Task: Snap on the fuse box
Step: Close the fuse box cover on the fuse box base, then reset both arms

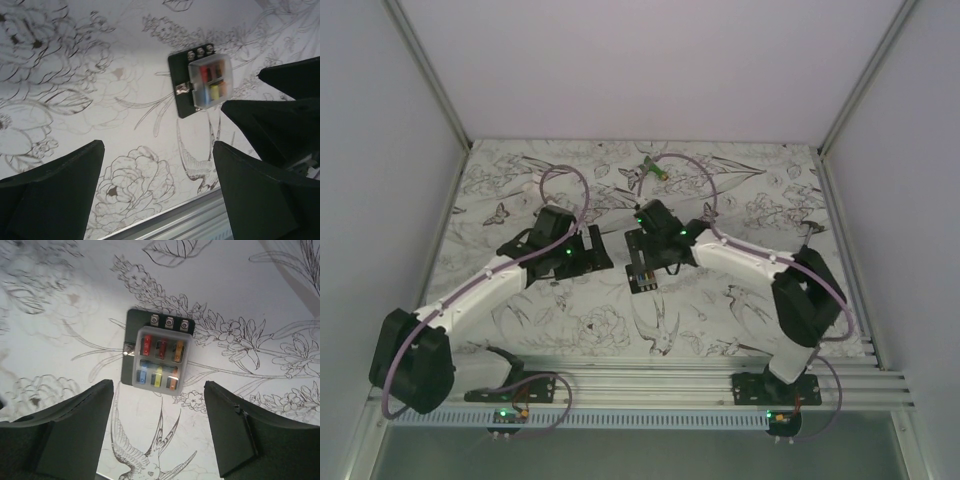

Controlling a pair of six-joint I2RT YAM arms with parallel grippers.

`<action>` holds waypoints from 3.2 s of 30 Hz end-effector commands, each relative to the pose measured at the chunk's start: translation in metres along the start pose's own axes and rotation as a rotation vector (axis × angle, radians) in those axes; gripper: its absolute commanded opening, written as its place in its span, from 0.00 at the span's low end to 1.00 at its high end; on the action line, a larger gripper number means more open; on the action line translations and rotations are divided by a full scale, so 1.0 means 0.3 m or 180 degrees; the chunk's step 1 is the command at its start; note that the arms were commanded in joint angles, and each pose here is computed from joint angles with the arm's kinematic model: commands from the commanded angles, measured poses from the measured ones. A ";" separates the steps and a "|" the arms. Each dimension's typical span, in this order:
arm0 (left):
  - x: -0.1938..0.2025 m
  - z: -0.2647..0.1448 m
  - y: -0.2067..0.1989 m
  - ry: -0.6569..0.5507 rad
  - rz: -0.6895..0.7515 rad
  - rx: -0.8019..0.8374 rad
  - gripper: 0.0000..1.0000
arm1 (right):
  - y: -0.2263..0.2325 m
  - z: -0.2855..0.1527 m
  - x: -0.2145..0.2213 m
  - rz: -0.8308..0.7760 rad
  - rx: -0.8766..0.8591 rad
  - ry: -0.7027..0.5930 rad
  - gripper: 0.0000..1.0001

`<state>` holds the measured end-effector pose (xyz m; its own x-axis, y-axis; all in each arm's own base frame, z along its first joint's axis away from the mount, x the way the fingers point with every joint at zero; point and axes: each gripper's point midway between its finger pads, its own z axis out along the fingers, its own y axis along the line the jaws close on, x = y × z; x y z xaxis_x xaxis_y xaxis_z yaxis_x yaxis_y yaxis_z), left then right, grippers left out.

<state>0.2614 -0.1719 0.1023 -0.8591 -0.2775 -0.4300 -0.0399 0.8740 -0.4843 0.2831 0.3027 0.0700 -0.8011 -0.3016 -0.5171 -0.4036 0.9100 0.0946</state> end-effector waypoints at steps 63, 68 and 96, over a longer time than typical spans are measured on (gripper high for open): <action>0.349 0.369 0.020 0.1760 -0.0064 -0.0344 0.01 | -0.078 0.106 0.253 0.0664 -0.0998 0.0373 0.25; 0.250 0.298 -0.094 0.1435 0.0105 -0.0072 0.08 | -0.065 0.022 0.179 0.0595 -0.1042 0.0084 0.27; -0.164 -0.192 0.372 -0.1048 -0.0366 -0.1212 0.99 | -0.756 -0.412 -0.088 0.0665 0.1295 -0.2292 0.99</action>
<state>0.2843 -0.0709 0.1239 -0.6701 -0.4055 -0.6217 -0.2554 0.9124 -0.3199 0.3284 0.0774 0.1457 -0.4421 0.0173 -0.8968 0.0117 0.9998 0.0135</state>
